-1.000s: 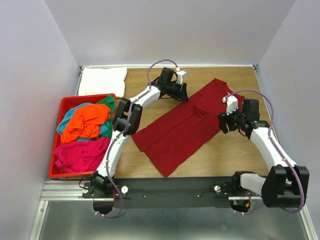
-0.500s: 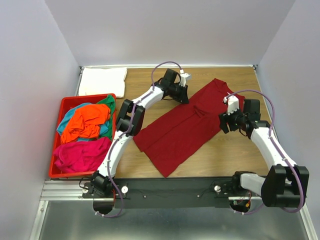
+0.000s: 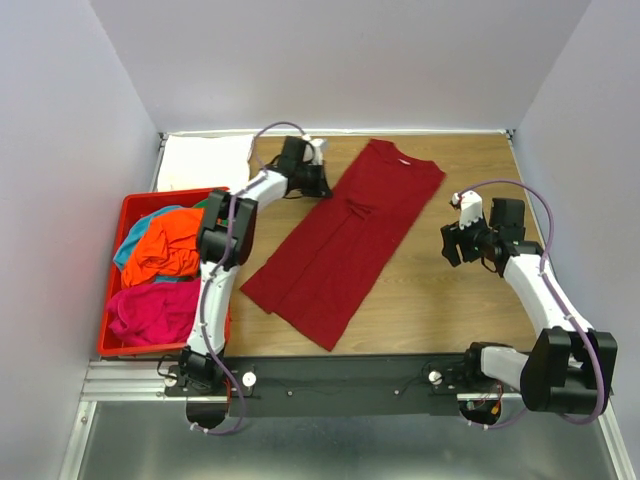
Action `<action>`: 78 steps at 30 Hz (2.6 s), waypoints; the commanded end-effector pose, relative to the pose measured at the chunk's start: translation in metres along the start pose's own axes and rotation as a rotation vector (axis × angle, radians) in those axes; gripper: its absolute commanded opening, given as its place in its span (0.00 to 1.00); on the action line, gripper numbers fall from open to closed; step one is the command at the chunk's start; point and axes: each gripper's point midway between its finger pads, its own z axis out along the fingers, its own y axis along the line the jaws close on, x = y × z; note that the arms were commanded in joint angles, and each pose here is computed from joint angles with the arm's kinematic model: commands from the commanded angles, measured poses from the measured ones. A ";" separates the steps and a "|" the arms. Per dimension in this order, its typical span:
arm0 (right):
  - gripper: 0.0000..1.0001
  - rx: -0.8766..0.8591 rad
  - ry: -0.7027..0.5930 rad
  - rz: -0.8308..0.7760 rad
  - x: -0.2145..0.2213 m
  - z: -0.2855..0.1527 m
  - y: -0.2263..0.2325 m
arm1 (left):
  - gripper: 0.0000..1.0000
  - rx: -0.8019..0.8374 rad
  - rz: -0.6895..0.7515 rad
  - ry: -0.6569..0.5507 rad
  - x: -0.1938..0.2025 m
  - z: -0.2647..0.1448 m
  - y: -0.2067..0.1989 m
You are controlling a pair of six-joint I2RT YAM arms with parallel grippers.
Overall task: Fold and stack the t-shirts
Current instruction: Fold the tshirt
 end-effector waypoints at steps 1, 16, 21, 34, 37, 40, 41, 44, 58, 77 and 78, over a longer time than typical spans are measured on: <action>0.74 -0.007 -0.026 0.018 -0.008 0.001 -0.003 | 0.00 -0.090 -0.025 -0.166 -0.046 -0.051 0.028; 0.74 -0.451 -0.038 0.322 -0.079 0.070 0.034 | 0.54 -0.380 0.307 -0.599 -0.132 -0.269 -0.040; 0.74 -0.424 0.032 0.462 -0.099 0.125 0.038 | 0.60 -0.565 0.359 -0.724 -0.074 -0.342 -0.034; 0.60 -0.212 0.073 0.745 -0.114 0.219 0.046 | 0.89 -0.660 0.432 -1.020 0.016 -0.445 -0.058; 0.53 -0.212 0.099 0.756 -0.105 0.229 0.050 | 0.89 -0.654 0.436 -1.012 0.013 -0.445 -0.060; 0.47 -0.179 0.119 0.767 -0.096 0.234 0.050 | 0.89 -0.675 0.438 -0.999 0.015 -0.445 -0.056; 0.44 -0.169 0.124 0.770 -0.093 0.234 0.049 | 0.89 -0.672 0.437 -1.001 0.015 -0.445 -0.057; 0.27 -0.135 0.135 0.767 -0.085 0.236 0.046 | 0.89 -0.662 0.451 -1.004 0.015 -0.445 -0.059; 0.06 -0.021 0.153 0.770 -0.050 0.177 -0.038 | 0.89 -0.573 0.525 -1.006 0.014 -0.439 -0.077; 0.74 -0.855 0.030 -0.562 -0.051 0.020 0.103 | 0.89 -0.510 0.584 -0.998 0.014 -0.432 -0.087; 0.77 -0.903 0.078 -0.627 -0.018 0.017 0.124 | 0.89 -0.510 0.584 -0.998 0.014 -0.431 -0.087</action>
